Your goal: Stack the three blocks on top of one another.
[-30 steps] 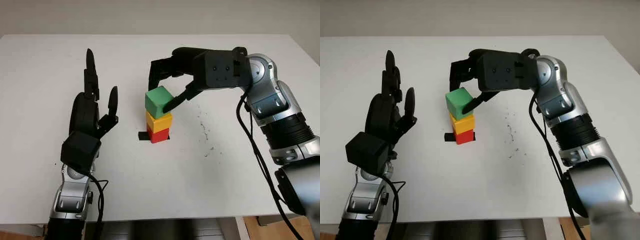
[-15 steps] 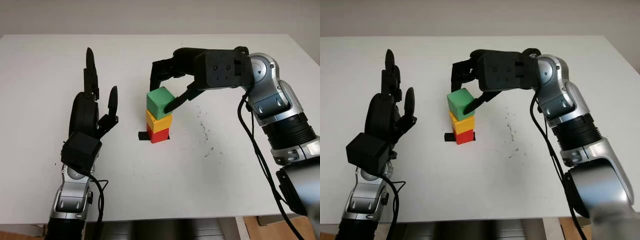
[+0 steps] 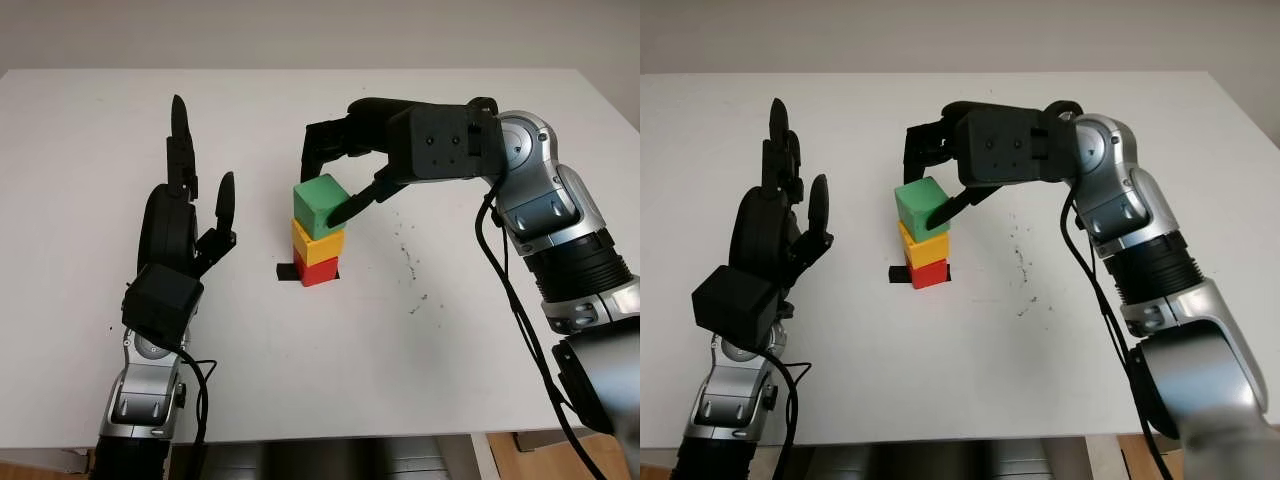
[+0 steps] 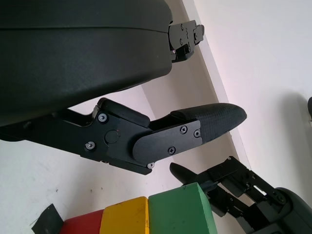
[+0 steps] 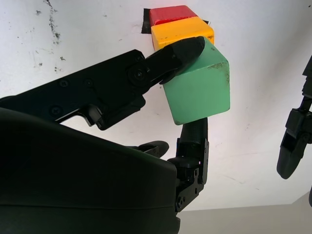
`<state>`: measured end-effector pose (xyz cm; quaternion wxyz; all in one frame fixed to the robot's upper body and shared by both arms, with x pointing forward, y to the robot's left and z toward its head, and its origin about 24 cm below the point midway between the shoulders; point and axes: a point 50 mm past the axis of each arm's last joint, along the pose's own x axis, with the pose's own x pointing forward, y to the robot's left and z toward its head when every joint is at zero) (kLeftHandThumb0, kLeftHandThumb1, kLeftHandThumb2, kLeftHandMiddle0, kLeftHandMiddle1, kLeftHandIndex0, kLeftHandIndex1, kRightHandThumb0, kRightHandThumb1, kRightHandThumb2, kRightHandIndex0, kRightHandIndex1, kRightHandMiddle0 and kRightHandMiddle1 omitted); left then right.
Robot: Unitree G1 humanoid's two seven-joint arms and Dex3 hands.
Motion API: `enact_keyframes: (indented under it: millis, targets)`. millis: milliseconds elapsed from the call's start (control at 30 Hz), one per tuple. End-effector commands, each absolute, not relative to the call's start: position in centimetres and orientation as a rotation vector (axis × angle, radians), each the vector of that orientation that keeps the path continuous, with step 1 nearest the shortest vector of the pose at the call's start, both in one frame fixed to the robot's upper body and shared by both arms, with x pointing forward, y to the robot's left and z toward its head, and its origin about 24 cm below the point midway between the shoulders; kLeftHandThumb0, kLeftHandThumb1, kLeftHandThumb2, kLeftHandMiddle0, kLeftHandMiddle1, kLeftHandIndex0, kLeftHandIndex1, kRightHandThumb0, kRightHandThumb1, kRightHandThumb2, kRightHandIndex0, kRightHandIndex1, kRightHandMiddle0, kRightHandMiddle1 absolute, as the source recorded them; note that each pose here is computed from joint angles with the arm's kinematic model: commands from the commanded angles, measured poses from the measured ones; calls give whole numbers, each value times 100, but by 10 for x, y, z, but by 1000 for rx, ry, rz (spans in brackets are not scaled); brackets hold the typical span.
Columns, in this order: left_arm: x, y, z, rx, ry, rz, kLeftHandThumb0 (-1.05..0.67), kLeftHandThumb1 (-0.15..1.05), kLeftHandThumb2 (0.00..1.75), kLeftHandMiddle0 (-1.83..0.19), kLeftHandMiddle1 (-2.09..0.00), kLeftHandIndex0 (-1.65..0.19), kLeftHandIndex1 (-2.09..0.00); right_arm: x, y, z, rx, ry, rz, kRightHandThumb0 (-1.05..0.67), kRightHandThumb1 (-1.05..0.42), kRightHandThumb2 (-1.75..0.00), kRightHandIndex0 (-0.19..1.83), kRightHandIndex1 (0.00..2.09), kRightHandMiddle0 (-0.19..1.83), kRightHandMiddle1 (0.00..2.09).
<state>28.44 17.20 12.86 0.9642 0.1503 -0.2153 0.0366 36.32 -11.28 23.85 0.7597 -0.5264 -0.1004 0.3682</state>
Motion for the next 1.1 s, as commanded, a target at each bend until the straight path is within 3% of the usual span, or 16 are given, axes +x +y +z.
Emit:
enact_keyframes:
  millis: [0, 233, 400, 567, 700, 867, 967, 1067]
  targets:
    - [283, 172, 127, 303, -438, 77, -78, 105, 72, 14, -5, 18, -5, 363, -114, 230, -1130, -199, 817, -54, -94, -5, 38, 5, 31, 139]
    - [284, 171, 127, 296, -440, 78, -78, 105, 71, 14, -5, 18, -5, 363, -115, 229, -1127, -182, 853, -72, -87, -5, 26, 1, 3, 109]
    - [285, 170, 127, 288, -452, 60, -76, 105, 72, 15, -5, 19, -5, 362, -115, 232, -1119, -164, 874, -85, -85, -5, 5, 1, -2, 58]
    - [285, 169, 127, 278, -445, 41, -76, 105, 72, 18, -4, 19, 0, 360, -117, 238, -1115, -137, 932, -92, -85, -5, -15, 0, -14, 28]
    - [286, 168, 128, 280, -448, 33, -76, 105, 72, 19, -4, 19, 0, 358, -121, 246, -1117, -156, 972, -99, -86, -6, -19, 0, -19, 3]
    - [285, 170, 126, 291, -442, 65, -77, 105, 72, 16, -6, 17, -1, 356, -140, 261, -1029, -212, 913, -104, -90, -7, -19, 0, -19, 0]
    - [285, 171, 125, 291, -438, 74, -78, 105, 71, 14, -6, 17, -2, 355, -162, 262, -883, -241, 777, -103, -100, -9, -19, 0, -19, 0]
    - [285, 172, 124, 287, -435, 70, -78, 105, 71, 15, -6, 18, -3, 351, -181, 247, -798, -290, 655, -99, -104, -41, -19, 0, -19, 0]
